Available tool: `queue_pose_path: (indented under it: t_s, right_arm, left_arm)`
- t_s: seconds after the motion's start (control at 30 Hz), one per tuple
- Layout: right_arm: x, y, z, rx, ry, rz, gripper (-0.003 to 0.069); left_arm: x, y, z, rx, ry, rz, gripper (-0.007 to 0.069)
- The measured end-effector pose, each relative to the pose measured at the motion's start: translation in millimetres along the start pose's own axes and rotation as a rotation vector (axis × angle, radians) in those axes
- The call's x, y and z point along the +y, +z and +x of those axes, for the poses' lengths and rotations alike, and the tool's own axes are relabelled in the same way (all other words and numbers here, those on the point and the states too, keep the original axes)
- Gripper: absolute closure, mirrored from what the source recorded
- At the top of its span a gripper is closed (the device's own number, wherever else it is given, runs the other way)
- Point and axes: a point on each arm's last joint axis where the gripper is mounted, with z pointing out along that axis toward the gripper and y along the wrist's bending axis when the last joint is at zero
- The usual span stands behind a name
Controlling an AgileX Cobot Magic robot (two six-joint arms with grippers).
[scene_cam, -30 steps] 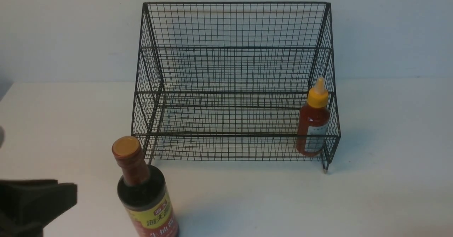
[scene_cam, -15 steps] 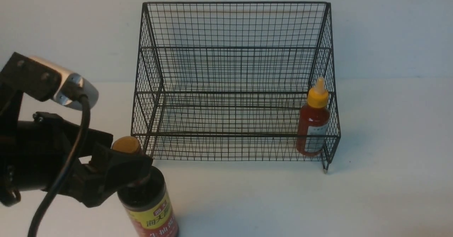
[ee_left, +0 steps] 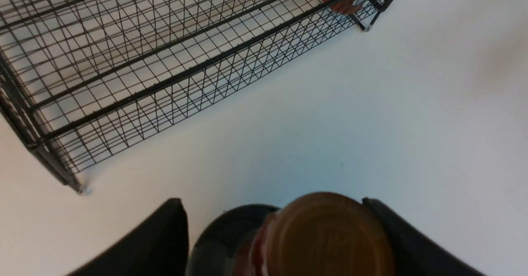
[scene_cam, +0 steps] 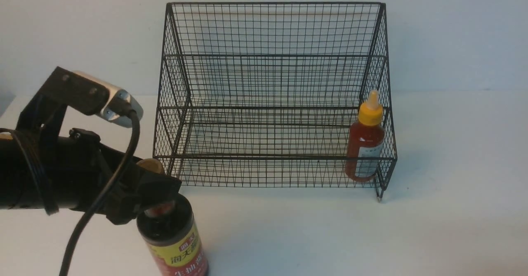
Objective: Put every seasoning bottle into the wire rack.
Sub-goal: Use the left arm to grab the condiment bottle closest to it, then use the left arm to put the condiment bottle back on the shelf
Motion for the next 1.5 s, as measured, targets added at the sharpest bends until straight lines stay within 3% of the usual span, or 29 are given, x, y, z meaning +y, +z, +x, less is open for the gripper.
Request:
queue_pose_path:
  t_s: [0.1,0.2,0.6,0.9,1.1,1.5]
  right_arm:
    - [0.0,0.0,0.0,0.0,0.0,0.0,0.0673]
    - [0.0,0.0,0.0,0.0,0.0,0.0,0.0673]
    - [0.0,0.0,0.0,0.0,0.0,0.0,0.0673]
    - [0.0,0.0,0.0,0.0,0.0,0.0,0.0673]
    - [0.0,0.0,0.0,0.0,0.0,0.0,0.0673]
    - [0.0,0.0,0.0,0.0,0.0,0.0,0.0673]
  left_arm:
    - [1.9,2.0,-0.5,-0.001,-0.005,-0.005,0.0236]
    - [5.5,5.4,-0.8,0.002,-0.001,-0.02,0.0349]
    - [-1.6,-8.6,-8.0,0.012,0.06,-0.018,0.0354]
    - [-31.7,-67.6,-72.9,-0.122,0.071,0.038,0.0354]
    - [-37.6,-90.3,-105.6,-0.143,0.047,0.021,0.0354]
    - [-38.6,-64.8,-154.9,-0.092,0.062,0.046,0.0354]
